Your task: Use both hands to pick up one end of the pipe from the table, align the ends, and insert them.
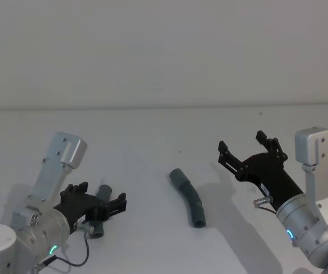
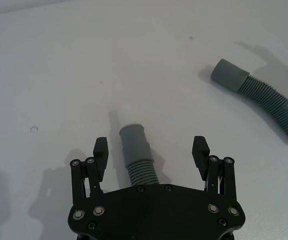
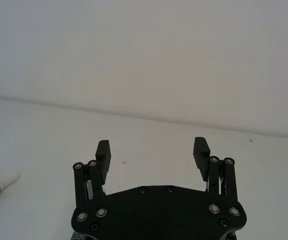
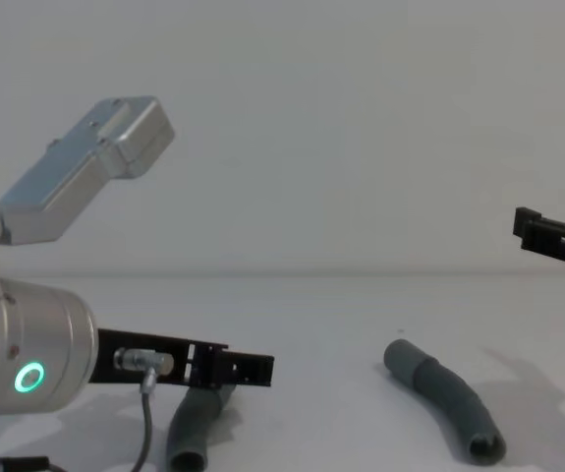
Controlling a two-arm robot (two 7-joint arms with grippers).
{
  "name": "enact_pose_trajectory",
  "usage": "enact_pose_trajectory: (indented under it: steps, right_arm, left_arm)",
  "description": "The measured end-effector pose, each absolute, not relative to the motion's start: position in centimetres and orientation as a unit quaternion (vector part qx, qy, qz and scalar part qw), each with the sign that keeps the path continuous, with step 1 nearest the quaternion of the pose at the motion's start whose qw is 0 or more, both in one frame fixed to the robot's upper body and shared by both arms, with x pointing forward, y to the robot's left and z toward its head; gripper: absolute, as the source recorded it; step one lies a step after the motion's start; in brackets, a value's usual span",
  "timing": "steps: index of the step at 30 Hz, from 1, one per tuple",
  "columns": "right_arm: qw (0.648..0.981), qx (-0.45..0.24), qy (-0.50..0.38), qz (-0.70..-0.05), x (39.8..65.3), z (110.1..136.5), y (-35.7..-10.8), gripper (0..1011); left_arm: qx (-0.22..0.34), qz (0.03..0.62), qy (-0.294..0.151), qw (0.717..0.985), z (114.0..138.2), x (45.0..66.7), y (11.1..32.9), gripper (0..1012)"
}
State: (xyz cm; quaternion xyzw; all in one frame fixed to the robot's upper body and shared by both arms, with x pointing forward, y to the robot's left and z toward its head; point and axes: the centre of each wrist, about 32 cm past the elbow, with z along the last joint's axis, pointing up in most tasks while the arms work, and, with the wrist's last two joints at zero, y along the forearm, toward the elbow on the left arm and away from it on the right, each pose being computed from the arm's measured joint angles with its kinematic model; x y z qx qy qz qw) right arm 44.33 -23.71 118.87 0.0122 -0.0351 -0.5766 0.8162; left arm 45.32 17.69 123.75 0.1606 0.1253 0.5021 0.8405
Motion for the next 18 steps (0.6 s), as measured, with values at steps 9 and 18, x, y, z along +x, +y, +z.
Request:
enact_pose_trajectory:
  steps: [9, 18]
  right_arm:
    - [0.816, 0.012, -0.035, -0.577, 44.33, 118.87, -23.71, 1002]
    - [0.816, 0.012, -0.035, -0.577, 44.33, 118.87, -23.71, 1002]
  left_arm:
    - [0.177, 0.497, 0.124, 0.84, 123.81, 45.59, 17.75, 1001]
    - [0.181, 0.495, 0.135, 0.839, 123.65, 45.79, 17.88, 1001]
